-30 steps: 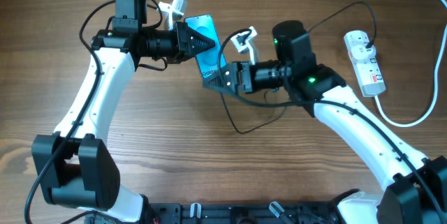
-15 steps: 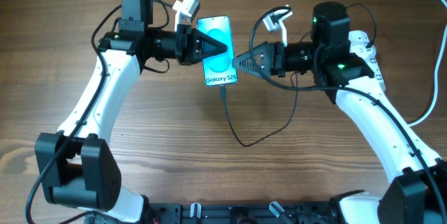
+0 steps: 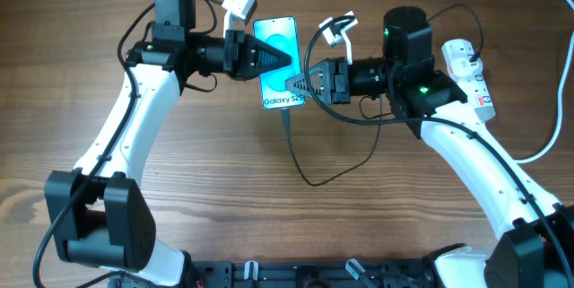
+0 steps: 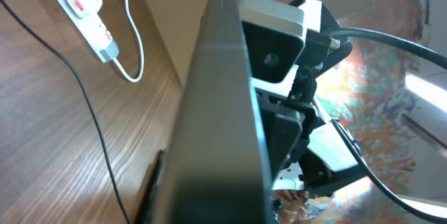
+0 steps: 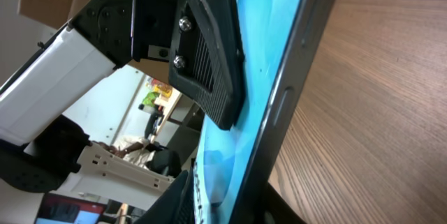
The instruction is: Plug charger to phone and switch on socket
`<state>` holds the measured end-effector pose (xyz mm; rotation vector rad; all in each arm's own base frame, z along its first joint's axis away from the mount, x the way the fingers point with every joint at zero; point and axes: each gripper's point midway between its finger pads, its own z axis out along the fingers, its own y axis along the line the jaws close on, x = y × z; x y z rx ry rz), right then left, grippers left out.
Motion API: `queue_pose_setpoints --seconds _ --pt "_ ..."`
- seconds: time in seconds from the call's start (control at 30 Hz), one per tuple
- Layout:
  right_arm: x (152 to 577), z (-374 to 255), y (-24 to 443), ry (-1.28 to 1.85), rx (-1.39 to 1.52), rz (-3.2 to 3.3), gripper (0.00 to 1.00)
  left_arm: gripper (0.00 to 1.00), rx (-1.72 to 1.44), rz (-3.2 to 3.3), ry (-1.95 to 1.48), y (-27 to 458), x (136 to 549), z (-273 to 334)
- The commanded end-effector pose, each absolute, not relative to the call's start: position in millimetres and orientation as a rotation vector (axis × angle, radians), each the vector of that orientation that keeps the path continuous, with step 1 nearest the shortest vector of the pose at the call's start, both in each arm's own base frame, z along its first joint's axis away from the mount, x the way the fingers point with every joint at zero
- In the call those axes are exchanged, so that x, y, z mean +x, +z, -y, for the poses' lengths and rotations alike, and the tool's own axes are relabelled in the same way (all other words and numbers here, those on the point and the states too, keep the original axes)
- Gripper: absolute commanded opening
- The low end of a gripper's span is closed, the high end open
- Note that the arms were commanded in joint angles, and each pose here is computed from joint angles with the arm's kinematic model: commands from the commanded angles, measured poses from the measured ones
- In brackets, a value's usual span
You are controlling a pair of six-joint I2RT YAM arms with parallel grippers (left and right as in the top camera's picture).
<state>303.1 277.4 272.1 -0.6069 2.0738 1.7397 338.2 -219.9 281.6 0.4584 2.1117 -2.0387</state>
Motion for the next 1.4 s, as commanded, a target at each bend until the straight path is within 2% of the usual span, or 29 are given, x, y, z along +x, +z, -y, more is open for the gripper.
queue_pose_setpoints --seconds 0.0,0.2,0.37,0.4,0.53,0.57,0.6,0.63,0.67,0.8,0.93,1.07,1.37 --pt "303.8 -280.0 281.0 1.726 -0.623 -2.050 0.33 0.04 0.554 -2.042 -2.023 294.2 333.9 222.6" --pt "302.4 -279.6 279.3 1.739 -0.610 -2.068 0.32 0.04 0.696 -1.970 -2.035 302.2 323.0 239.3" --pt "298.1 -278.1 270.5 1.765 -0.556 -2.142 0.08 0.04 0.747 -1.927 -2.037 306.7 320.9 240.5" --pt "298.3 -278.1 270.6 1.770 -0.546 -2.148 0.06 0.04 0.749 -1.925 -2.035 306.9 321.0 240.5" --pt "298.5 -278.2 271.1 1.780 -0.528 -2.158 0.04 0.20 0.730 -1.942 -2.006 304.1 324.9 241.2" --pt "298.5 -278.2 271.1 1.780 -0.528 -2.158 0.04 0.34 0.719 -1.951 -1.992 302.6 326.9 241.5" --pt "298.5 -278.2 271.1 1.780 -0.526 -2.159 0.04 0.68 0.705 -1.963 -1.969 300.5 329.9 241.9" --pt "298.5 -278.2 271.3 1.783 -0.521 -2.162 0.04 0.91 0.687 -1.977 -1.942 297.8 333.6 242.3" --pt "298.5 -278.2 271.3 1.783 -0.521 -2.162 0.04 0.99 0.661 -1.997 -1.903 294.1 339.0 242.5" --pt "304.4 -277.1 267.8 1.738 -0.501 -2.167 0.04 1.00 0.463 -2.138 -1.693 268.0 368.6 232.8" --pt "323.1 -268.1 241.1 1.540 -0.379 -2.261 0.04 1.00 0.072 -2.453 -1.314 205.1 393.1 192.9" --pt "333.9 -258.8 204.5 1.401 -0.286 -2.363 0.04 1.00 -0.138 -2.640 -0.999 164.2 391.3 155.9" --pt "349.5 -263.0 99.6 1.378 -0.173 -2.604 0.04 1.00 -0.285 -2.781 -0.629 132.2 379.7 113.8"
